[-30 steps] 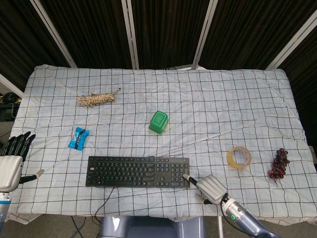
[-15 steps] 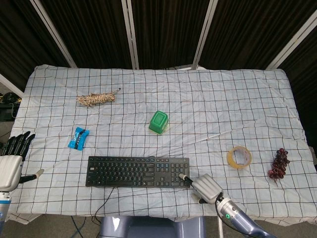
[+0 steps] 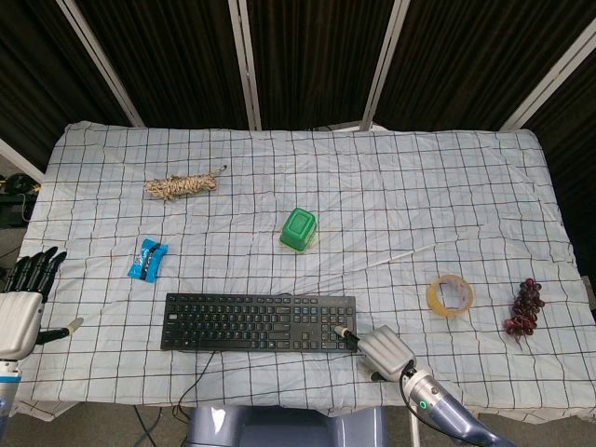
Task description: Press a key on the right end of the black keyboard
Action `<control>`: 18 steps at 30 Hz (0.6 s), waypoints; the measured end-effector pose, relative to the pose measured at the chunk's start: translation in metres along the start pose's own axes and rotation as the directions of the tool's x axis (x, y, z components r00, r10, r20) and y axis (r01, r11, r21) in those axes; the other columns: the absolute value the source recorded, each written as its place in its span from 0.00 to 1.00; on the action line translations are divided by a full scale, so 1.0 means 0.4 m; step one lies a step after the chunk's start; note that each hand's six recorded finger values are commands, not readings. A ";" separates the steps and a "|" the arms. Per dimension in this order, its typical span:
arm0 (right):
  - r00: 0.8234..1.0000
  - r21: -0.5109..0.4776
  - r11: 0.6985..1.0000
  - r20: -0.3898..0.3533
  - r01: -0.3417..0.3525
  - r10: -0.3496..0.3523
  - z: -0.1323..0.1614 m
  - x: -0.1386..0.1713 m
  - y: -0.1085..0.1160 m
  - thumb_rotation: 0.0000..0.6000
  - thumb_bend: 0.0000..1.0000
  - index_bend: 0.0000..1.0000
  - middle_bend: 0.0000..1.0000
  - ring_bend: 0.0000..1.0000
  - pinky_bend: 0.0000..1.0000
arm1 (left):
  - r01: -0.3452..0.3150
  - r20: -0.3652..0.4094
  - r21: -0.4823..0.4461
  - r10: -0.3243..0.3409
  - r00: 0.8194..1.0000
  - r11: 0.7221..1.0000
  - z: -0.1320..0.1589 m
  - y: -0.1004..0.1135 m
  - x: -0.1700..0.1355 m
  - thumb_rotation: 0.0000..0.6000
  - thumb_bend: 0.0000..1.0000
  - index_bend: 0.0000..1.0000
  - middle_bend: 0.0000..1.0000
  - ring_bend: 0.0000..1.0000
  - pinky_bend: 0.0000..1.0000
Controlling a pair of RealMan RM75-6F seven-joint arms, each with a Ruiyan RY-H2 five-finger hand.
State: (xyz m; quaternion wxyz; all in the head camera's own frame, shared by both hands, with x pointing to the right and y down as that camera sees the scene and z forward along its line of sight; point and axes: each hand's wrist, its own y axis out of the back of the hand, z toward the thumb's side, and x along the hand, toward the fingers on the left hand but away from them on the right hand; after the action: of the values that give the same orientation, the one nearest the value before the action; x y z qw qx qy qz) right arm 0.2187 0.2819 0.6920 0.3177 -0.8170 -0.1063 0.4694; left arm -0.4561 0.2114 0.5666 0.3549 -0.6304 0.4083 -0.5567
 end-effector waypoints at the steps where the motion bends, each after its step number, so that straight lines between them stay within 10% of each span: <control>1: 1.000 0.000 1.000 0.000 0.000 0.000 0.001 0.000 0.000 1.00 0.42 0.17 0.82 0.80 0.66 | 0.000 0.000 0.000 0.000 1.000 1.000 0.000 0.000 0.000 1.00 0.00 0.00 0.00 0.00 0.00; 18: 0.999 0.010 0.999 0.014 0.037 -0.037 0.001 -0.004 0.029 1.00 0.42 0.18 0.82 0.80 0.66 | -0.002 0.001 -0.003 0.002 1.000 1.000 0.001 0.001 -0.001 1.00 0.00 0.00 0.00 0.00 0.00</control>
State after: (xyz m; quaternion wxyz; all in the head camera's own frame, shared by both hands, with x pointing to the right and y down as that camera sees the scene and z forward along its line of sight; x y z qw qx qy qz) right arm 0.2159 0.2725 0.6857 0.3296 -0.8098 -0.1215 0.4699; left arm -0.4559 0.2116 0.5659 0.3547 -0.6309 0.4095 -0.5553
